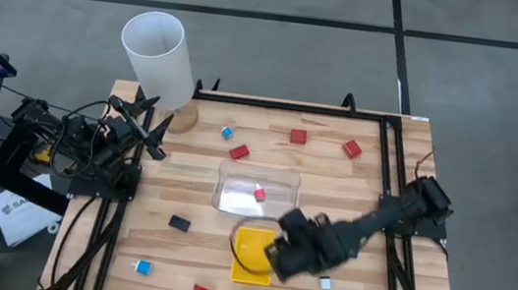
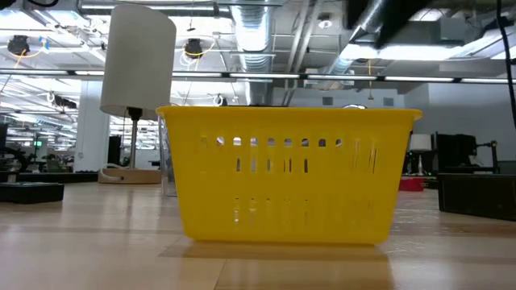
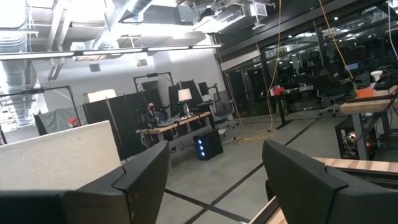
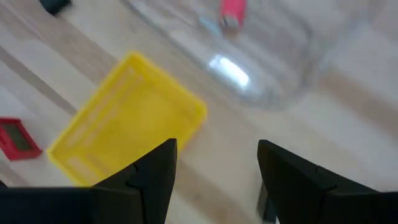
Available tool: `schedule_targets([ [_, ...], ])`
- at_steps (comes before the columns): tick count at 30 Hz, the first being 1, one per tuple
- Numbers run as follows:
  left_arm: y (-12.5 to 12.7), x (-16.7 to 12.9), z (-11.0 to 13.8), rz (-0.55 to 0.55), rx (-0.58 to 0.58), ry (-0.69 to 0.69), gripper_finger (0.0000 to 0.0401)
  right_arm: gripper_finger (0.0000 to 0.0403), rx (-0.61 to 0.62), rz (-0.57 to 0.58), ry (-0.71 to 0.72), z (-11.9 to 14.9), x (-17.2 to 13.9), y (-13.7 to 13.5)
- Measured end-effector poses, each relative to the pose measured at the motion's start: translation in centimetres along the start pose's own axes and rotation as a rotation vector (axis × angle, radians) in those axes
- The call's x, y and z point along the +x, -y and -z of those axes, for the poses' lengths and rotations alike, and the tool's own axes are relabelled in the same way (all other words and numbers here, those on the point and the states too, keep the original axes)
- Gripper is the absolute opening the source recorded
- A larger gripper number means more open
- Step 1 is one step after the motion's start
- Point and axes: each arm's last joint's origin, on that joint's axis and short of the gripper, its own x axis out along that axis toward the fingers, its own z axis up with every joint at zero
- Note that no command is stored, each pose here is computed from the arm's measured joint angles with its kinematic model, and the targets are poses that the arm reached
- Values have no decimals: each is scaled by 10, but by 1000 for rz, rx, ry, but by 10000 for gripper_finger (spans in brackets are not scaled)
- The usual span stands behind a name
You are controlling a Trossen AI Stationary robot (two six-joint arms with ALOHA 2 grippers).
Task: Pick & Place Office items
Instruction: Put the white charger adapter into the transparent bin
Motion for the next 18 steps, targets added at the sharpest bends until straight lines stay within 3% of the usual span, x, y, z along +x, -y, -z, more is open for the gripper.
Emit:
schedule_targets([
  [9,2,0,0,6,-14,2,253,217,265,8,-81,80,-21,-3],
  [13,2,0,0,7,-17,3,253,217,314,114,-145,102,-9,-3],
  [18,2,0,0,7,-18,3,253,217,316,260,-226,111,10,-4],
])
